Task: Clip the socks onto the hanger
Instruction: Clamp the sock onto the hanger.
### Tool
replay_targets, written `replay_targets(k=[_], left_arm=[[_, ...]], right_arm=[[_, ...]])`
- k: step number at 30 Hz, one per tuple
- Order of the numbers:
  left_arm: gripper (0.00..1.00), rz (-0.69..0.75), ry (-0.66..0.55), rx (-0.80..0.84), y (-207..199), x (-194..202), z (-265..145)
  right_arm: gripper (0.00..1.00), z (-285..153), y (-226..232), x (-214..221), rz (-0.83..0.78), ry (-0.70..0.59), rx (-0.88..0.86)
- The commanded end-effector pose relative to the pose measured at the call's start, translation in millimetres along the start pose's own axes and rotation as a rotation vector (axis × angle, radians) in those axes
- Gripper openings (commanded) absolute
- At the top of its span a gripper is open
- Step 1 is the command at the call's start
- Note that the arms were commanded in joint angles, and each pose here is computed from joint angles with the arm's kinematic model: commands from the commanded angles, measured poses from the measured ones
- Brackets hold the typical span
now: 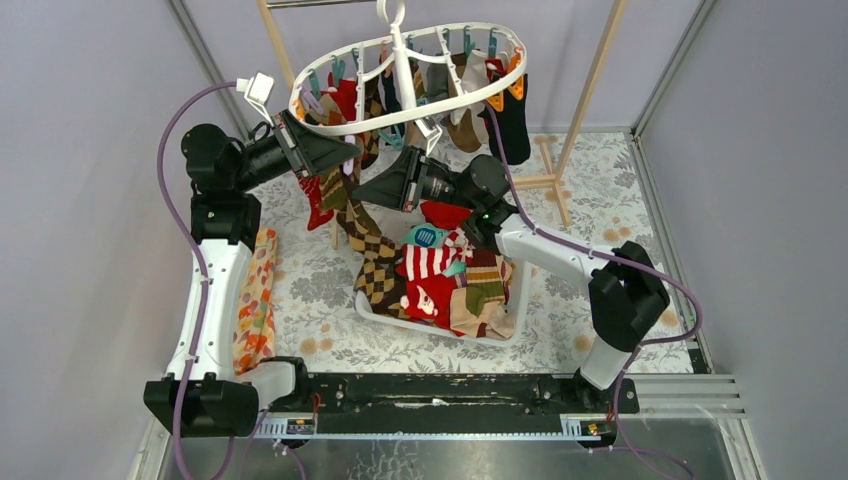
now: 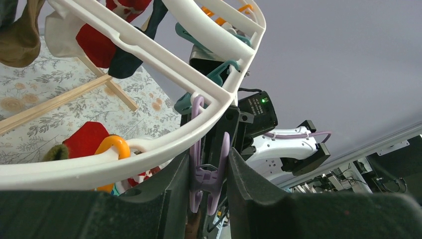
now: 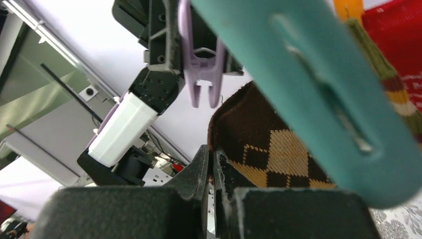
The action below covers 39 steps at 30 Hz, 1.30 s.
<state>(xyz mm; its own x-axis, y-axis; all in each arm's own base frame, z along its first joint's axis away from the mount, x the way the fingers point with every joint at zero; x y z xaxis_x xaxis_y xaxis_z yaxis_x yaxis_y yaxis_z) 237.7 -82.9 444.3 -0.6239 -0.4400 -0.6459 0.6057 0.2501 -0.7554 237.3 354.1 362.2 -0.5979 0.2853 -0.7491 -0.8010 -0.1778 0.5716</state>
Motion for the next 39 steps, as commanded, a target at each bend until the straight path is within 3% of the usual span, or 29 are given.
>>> replay_targets(k=[1,11,39], left_arm=[[0.0,0.045,0.036,0.054,-14.5,3.3,-6.2],[0.0,0.049,0.044,0.06,-16.0,3.0,-6.5],[0.0,0.065,0.064,0.067,-20.4,4.7,-8.6]], right_arm=[[0.0,7.5,33.3,-29.5,-0.097,-0.032,-0.177],[0.0,9.7,28.9,-32.9,-0.091,-0.01,-0.183],[0.0,-7.1,21.6,-40.3,-0.118,-0.225,-0.06]])
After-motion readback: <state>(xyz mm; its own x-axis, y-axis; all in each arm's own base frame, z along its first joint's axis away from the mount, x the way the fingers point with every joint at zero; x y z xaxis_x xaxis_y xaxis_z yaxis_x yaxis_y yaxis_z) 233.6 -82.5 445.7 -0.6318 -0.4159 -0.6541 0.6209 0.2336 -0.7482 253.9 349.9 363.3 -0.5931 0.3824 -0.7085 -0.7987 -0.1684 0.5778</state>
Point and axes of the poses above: each gripper's point midway between its finger pads, its own z axis out along the fingers, its own y axis along the line the jaws close on, x = y × z, the point moved 9 cm from there along -z, back along the fingers, and after that the axes turned 5 degrees about -z, right-handed, at the moved point
